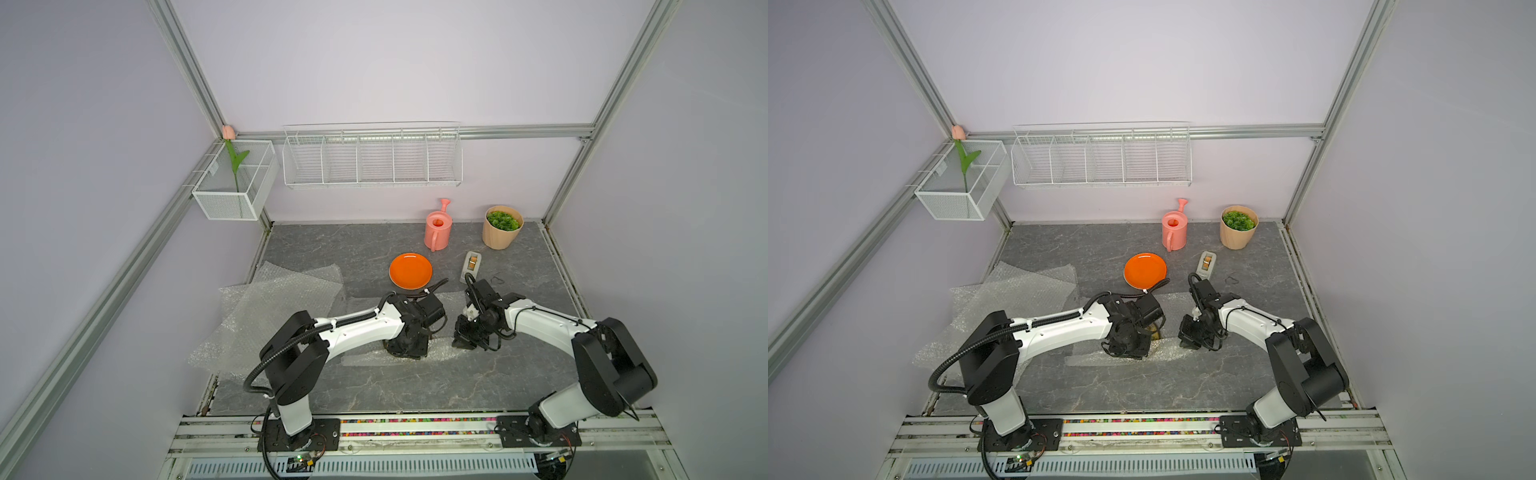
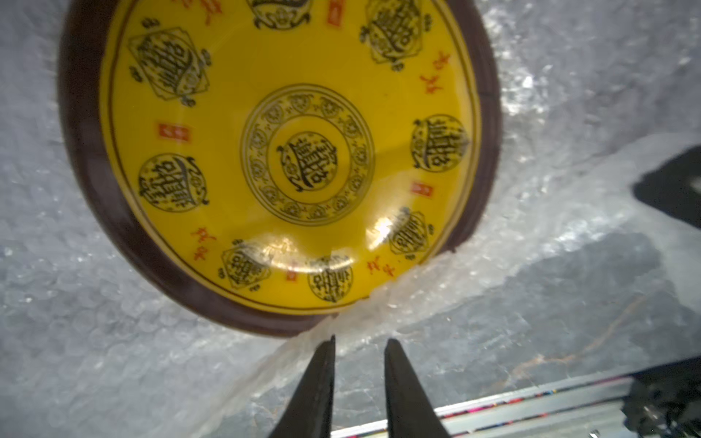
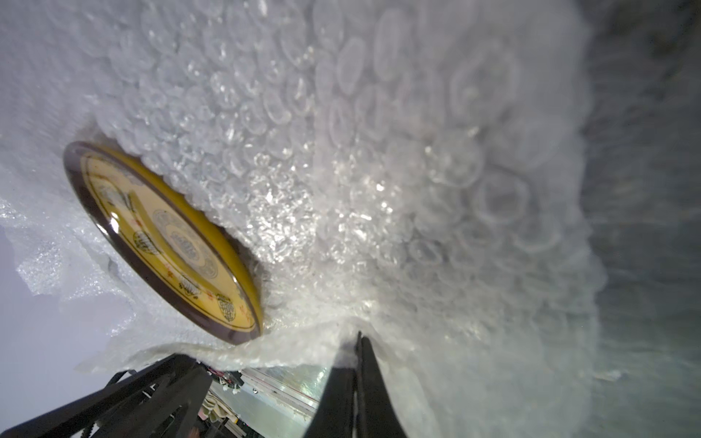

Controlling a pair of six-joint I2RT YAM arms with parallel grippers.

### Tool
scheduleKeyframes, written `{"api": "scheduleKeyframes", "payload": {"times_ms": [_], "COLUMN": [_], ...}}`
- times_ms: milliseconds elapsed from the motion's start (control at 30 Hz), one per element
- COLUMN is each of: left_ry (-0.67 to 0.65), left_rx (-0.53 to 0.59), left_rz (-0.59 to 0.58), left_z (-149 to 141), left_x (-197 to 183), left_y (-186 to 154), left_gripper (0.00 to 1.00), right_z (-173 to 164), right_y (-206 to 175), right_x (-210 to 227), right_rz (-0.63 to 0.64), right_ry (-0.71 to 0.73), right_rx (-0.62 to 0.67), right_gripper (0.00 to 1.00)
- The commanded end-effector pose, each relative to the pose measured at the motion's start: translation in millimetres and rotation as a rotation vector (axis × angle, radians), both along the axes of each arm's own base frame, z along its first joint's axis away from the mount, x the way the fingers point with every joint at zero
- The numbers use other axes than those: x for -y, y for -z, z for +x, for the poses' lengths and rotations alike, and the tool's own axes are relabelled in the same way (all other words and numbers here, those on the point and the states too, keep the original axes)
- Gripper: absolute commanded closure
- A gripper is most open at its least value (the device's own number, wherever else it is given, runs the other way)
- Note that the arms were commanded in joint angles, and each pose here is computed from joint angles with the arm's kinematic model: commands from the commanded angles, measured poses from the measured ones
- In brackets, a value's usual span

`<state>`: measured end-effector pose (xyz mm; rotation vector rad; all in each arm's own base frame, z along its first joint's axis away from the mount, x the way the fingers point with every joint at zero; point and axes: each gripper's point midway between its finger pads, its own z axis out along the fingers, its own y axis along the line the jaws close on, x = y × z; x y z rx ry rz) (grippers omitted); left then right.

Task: Wrap dinner plates in bubble wrap
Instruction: Wrap the plate in the bubble wrap.

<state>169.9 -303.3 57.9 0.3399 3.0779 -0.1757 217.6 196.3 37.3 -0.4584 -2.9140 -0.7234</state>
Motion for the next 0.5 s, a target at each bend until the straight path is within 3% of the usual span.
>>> {"api": "scheduleKeyframes", "payload": {"times_ms": [0, 167, 333, 467], "left_ry": [-0.021, -0.054, -0.053, -0.054], "left_rx": [0.028, 0.016, -0.001, -0.017], "left_rz": [0.043, 0.062, 0.071, 0.078], "left_z": [14.1, 21.6, 24.1, 21.8], "left_x": [-7.8, -15.6, -19.0, -20.2], "left_y": [7.8, 25.9, 34.6, 40.5], "left_gripper": [0.76, 0.78, 0.79, 0.8], "right_z": [2.8, 6.6, 14.1, 3.2], "right_y": [1.8, -5.6, -32.0, -61.5], "right_x": [5.1, 4.6, 29.0, 60.1], "right_rz": [-0.018, -0.015, -0.158, -0.289], "right_ry": [0.056, 0.045, -0.009, -0.057], "right_rx": [0.003, 0.032, 0.124, 0.192], "right_gripper": [0.93, 0.92, 0.5, 0.38]}}
